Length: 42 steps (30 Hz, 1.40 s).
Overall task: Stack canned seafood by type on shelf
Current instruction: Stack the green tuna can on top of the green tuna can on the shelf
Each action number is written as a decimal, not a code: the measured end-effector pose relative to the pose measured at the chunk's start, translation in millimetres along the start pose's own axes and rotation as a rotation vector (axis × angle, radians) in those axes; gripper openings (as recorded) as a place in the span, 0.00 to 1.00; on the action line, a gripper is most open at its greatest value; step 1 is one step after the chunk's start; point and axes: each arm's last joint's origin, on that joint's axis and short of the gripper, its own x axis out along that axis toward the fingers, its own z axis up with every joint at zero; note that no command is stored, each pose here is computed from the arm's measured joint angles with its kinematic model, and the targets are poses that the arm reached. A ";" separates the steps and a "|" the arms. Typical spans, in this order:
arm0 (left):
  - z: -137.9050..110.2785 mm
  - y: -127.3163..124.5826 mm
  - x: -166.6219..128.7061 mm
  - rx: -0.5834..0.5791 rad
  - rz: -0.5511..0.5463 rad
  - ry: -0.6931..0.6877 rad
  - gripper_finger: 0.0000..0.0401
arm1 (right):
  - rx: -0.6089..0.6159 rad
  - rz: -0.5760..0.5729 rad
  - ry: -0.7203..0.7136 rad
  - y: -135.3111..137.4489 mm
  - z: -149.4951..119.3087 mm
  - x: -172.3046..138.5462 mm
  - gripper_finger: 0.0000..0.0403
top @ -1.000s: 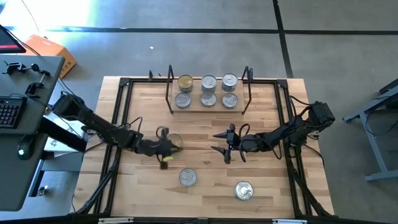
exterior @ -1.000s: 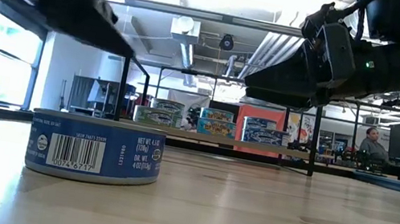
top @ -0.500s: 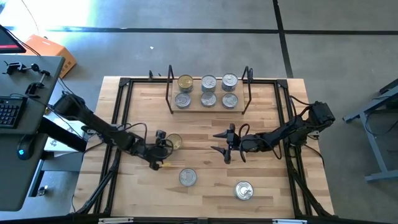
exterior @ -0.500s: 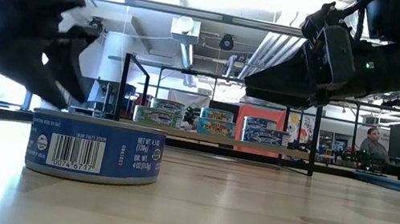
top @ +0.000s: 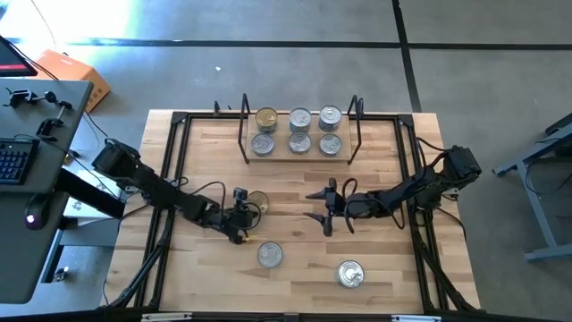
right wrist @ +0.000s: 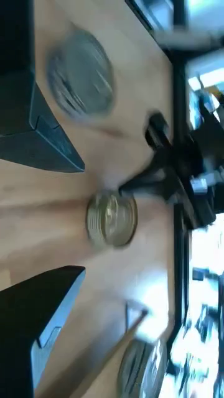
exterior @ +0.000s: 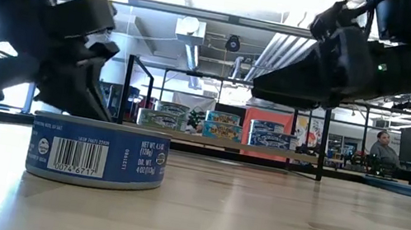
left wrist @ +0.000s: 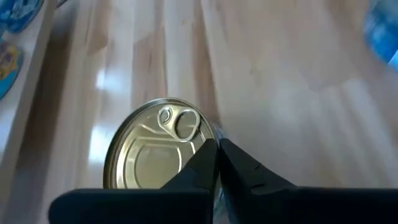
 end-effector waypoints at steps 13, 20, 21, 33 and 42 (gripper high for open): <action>31.0 8.1 -1.0 -0.105 0.025 -0.142 0.00 | -0.423 0.072 0.006 0.4 6.3 7.1 0.62; 35.6 21.3 4.1 -0.212 0.064 -0.183 0.00 | -0.640 0.050 0.180 -11.3 26.5 32.5 0.63; 35.2 22.8 4.9 -0.225 0.067 -0.181 0.00 | -0.682 0.062 0.202 -12.6 29.6 35.2 0.63; 41.8 28.1 5.4 -0.289 0.049 -0.249 0.00 | -1.047 0.042 0.270 -17.7 19.6 79.5 0.63; 43.9 28.2 4.8 -0.246 0.043 -0.270 0.00 | -0.836 -0.002 0.289 -11.6 12.3 100.9 0.49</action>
